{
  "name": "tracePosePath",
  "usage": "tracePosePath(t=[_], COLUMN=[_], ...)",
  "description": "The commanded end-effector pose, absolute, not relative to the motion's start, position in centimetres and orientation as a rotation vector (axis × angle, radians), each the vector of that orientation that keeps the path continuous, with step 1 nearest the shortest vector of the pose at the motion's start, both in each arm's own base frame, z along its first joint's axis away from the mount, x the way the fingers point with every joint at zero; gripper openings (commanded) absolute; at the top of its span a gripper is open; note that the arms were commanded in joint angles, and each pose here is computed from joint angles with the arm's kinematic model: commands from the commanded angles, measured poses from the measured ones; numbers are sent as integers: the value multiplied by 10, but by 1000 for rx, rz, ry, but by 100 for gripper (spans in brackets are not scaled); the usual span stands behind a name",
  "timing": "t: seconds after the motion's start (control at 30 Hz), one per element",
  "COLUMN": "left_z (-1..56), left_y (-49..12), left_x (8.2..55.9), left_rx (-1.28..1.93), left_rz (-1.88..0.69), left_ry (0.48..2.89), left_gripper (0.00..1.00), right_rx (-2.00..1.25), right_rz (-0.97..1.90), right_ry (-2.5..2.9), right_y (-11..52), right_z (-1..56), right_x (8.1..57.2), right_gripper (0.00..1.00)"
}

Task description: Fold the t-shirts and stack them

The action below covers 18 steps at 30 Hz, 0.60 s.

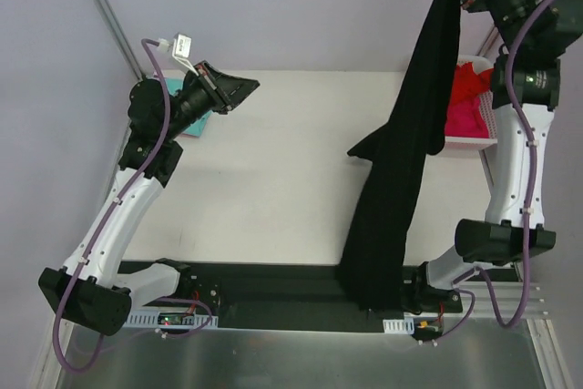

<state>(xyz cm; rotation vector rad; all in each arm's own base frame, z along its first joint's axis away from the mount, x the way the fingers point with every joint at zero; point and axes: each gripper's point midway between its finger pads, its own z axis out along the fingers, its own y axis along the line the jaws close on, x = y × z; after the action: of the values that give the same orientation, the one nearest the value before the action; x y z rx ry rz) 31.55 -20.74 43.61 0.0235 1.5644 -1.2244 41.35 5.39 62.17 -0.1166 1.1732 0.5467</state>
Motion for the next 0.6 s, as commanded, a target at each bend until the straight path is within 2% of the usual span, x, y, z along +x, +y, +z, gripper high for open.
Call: tracePosePath(t=[0.0, 0.17, 0.27, 0.3, 0.33, 0.5, 0.57], left_z=[423, 368, 368, 352, 355, 348, 347], left_y=[-233, -302, -334, -343, -347, -352, -346], left_x=[305, 309, 301, 306, 305, 296, 292], left_rx=[75, 130, 194, 183, 177, 223, 228], left_rz=[-1391, -1648, -1825, -1862, -1901, -1856, -1804], left_ry=[1578, 1708, 1667, 1697, 1682, 1706, 1705], left_gripper=[0, 0, 0, 0, 0, 0, 0], right_rx=[-196, -220, -240, -239, -226, -217, -235], right_rz=[609, 591, 578, 570, 573, 700, 738], right_ry=[1001, 988, 962, 963, 1005, 955, 892], right_y=[79, 85, 91, 91, 90, 104, 108], right_z=[677, 679, 690, 694, 685, 694, 706], right_x=[371, 352, 345, 347, 371, 372, 354], right_gripper=[1, 1, 1, 1, 1, 1, 1])
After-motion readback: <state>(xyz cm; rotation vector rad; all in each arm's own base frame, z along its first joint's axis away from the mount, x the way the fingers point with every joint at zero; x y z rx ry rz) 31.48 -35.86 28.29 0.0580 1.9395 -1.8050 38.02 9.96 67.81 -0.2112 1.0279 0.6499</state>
